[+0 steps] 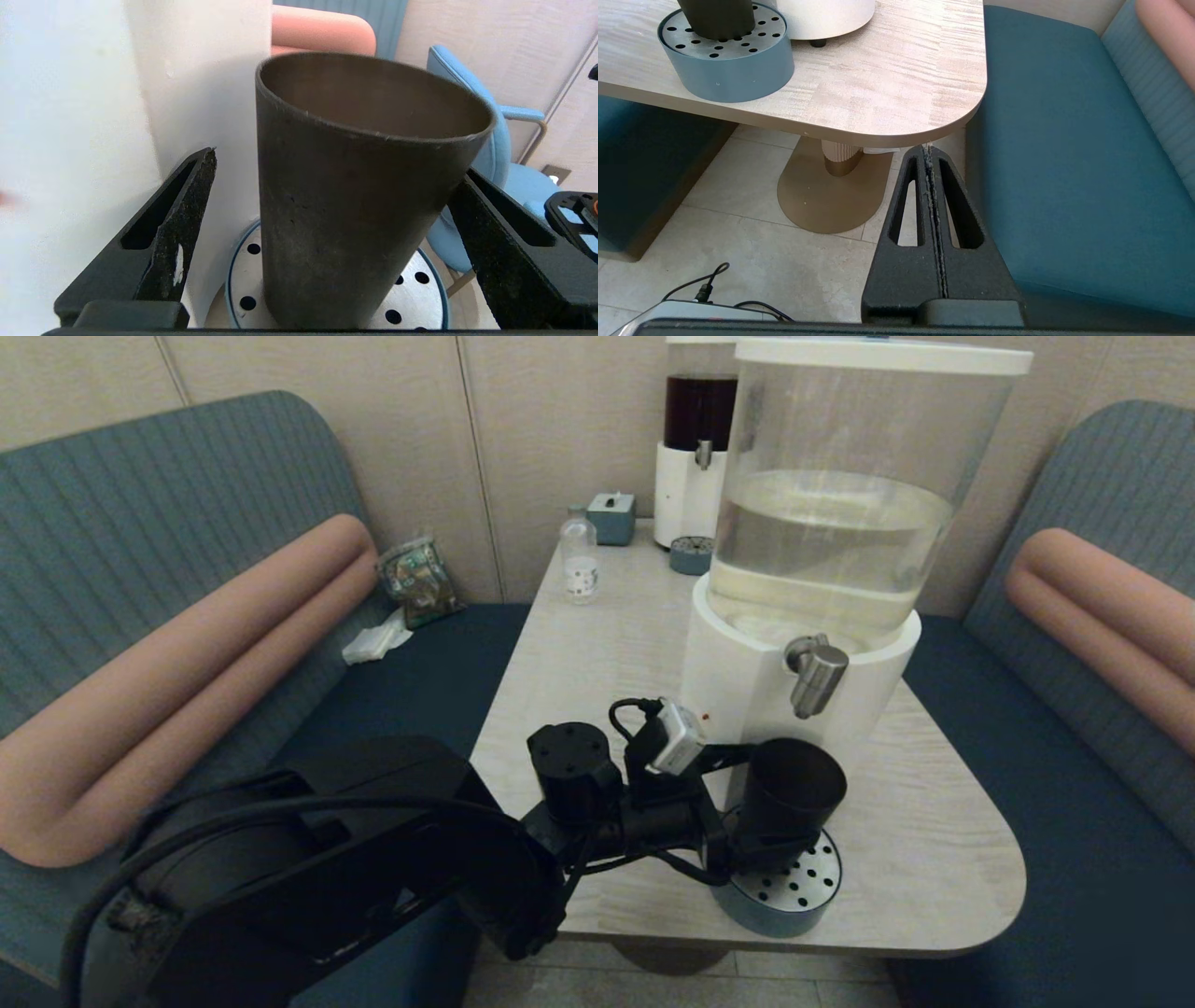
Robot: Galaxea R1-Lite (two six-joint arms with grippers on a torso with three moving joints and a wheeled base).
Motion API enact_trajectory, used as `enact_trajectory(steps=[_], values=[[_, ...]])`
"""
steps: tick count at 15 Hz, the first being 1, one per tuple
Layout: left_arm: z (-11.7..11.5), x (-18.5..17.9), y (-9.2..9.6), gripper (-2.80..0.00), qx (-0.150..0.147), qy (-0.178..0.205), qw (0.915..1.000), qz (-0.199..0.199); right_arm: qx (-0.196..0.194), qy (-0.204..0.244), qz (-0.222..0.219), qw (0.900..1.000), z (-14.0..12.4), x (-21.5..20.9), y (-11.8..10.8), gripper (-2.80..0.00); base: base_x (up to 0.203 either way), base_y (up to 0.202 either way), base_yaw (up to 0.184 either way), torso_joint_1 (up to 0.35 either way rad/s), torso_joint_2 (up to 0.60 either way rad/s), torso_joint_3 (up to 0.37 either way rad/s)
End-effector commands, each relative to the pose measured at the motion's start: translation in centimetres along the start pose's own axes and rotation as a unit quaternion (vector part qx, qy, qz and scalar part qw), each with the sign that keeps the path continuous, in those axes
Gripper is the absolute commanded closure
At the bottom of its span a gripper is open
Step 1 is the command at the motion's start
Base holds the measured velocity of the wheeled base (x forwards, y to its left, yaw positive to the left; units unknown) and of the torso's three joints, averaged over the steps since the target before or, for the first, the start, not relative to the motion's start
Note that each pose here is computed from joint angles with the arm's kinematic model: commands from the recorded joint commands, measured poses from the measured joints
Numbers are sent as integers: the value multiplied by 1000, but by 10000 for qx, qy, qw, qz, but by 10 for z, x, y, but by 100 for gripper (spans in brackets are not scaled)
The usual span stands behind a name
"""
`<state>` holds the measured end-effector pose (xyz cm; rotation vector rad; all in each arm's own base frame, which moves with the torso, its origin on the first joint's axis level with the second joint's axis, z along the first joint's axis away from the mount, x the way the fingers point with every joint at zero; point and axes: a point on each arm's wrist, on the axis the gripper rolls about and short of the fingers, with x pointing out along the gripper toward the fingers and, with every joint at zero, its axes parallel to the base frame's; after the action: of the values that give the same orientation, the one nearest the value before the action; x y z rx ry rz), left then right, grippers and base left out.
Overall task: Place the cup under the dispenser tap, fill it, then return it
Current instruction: Place the cup next to the water dispenser
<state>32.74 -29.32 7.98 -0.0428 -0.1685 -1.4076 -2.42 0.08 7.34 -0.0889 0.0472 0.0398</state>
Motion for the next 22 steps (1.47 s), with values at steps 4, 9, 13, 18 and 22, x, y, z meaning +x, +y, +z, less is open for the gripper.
enact_trajectory(steps=[4,9,13,18,22], values=[[-4,5,2,-280,24,-64,10000,22,-11,-7,3,10000,0,0,0,0,0,0,0,0,0,0],[-4,10,5,0,66,-173,9998,107,-4,-7,3,10000,0,0,0,0,0,0,0,0,0,0],[-2,8,2,0,27,-163,9998,149,-4,-7,3,10000,0,0,0,0,0,0,0,0,0,0],[10,-6,-10,0,-60,-63,9997,232,-4,-7,3,10000,0,0,0,0,0,0,0,0,0,0],[30,-29,-25,0,-126,15,9992,367,-4,-7,3,10000,0,0,0,0,0,0,0,0,0,0]])
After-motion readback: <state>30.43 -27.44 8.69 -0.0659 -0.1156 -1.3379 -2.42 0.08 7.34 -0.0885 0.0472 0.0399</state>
